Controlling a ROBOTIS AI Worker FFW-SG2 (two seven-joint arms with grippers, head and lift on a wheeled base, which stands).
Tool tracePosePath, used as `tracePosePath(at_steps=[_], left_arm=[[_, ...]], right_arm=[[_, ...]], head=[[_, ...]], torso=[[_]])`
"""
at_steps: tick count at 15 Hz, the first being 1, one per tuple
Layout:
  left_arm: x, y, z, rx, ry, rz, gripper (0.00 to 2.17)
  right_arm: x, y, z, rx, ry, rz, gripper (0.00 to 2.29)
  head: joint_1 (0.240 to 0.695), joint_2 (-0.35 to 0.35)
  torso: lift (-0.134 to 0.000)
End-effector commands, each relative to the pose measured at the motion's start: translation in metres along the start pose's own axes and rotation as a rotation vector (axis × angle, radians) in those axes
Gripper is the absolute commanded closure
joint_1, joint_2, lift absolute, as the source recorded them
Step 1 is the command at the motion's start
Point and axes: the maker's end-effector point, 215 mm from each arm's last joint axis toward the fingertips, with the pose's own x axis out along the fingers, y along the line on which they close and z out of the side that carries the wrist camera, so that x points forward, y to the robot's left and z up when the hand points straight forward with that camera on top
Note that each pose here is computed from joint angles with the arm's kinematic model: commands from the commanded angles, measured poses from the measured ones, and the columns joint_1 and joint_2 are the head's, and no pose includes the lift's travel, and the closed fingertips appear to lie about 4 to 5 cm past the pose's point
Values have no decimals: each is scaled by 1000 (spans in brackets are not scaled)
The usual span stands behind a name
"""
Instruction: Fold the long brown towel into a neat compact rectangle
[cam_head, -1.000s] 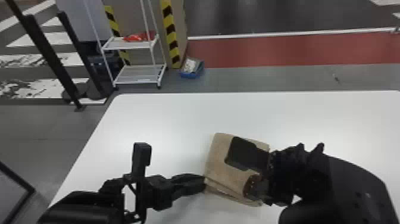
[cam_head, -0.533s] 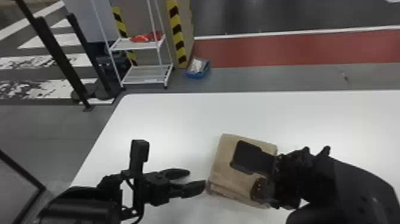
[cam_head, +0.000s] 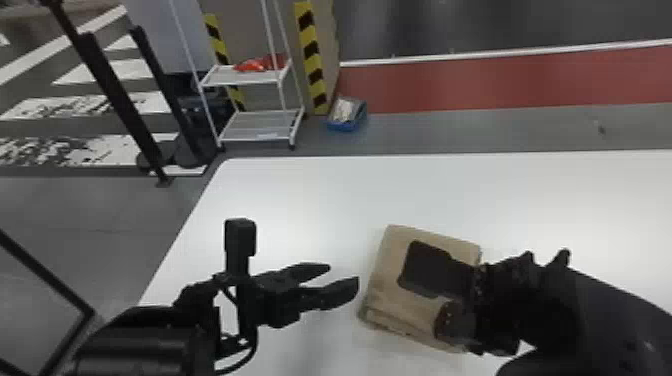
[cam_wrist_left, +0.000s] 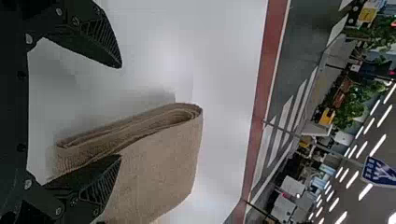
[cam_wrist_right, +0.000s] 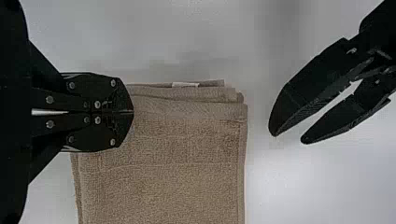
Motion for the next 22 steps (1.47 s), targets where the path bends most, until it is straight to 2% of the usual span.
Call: tracePosePath(at_steps=[1,2,3,6,8,13,15,18,21,22], left_arm=[[3,-29,11,21,-48,-81,805],[7,-40,12,34,-59,-107,1524],[13,-49,7,38,-47,-118,1905],[29,-70,-3,64,-26,-180,1912],[39,-62,-7,74,-4,-164,1912],[37,-44,-18,64,20,-134,1912],[34,-41,-22,63,25,-129,1912],[34,-40,-27,58,31,-131,1912],[34,-42,-24,63,27,-136,1912],[33,-42,-24,64,26,-136,1912]], right_arm=[[2,2,-2,-4,7,4,2034],[2,1,-2,-6,9,4,2034],[3,2,-2,-5,10,5,2034],[2,-1,-3,-12,14,-2,2034],[1,-6,-6,-17,21,-13,2034],[1,-24,-18,-56,54,-39,2034],[-5,-36,-24,-35,51,-53,2034],[-23,-46,-9,-18,-9,-75,2034],[-41,-54,6,47,-113,-54,2034],[-40,-55,6,64,-117,-49,2034]], head=[[695,197],[695,185],[695,173],[695,139],[695,106],[695,91],[695,88],[695,81],[695,86],[695,88]], torso=[[-124],[-124],[-124],[-124],[-124],[-124],[-124],[-124],[-124],[-124]])
